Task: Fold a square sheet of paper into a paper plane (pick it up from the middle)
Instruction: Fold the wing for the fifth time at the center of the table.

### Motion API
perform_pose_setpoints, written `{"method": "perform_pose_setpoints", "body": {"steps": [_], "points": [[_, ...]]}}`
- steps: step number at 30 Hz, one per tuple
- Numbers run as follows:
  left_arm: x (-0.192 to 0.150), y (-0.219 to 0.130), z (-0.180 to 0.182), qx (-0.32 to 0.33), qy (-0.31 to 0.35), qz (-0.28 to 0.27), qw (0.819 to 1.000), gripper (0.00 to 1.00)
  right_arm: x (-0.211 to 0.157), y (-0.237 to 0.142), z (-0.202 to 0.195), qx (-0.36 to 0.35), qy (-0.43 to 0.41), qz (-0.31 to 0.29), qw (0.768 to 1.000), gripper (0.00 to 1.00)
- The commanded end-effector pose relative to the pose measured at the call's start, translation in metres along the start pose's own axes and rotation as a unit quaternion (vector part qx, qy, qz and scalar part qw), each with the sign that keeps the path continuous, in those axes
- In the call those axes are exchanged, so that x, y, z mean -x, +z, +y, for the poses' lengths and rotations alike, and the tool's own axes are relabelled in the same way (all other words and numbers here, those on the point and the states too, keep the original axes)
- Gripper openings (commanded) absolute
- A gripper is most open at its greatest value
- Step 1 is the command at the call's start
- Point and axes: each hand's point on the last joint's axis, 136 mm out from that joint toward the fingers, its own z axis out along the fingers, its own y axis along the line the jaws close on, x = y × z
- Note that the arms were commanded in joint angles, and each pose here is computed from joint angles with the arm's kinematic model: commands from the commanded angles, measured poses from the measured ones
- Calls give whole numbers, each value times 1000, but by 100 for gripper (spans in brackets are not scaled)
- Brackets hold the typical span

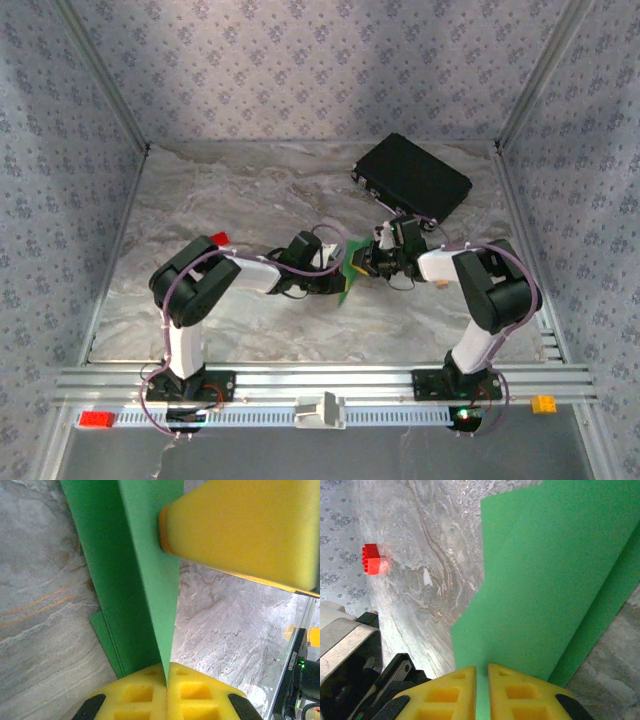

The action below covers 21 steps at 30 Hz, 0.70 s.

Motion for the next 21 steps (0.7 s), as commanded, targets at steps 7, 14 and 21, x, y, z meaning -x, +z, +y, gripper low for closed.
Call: {"method": "perform_pose_setpoints", "body": {"steps": [7, 14, 21], "points": [[-43, 9, 51, 77, -62, 68, 993, 0, 4, 6, -4, -5, -4, 7, 1000, 15], [-44, 9, 52, 81, -64, 72, 992, 0, 2, 7, -16, -30, 5, 10, 999, 15], [-45, 9, 52, 82, -65, 74, 992, 0, -1, 7, -25, -51, 10, 7, 999, 14]]}}
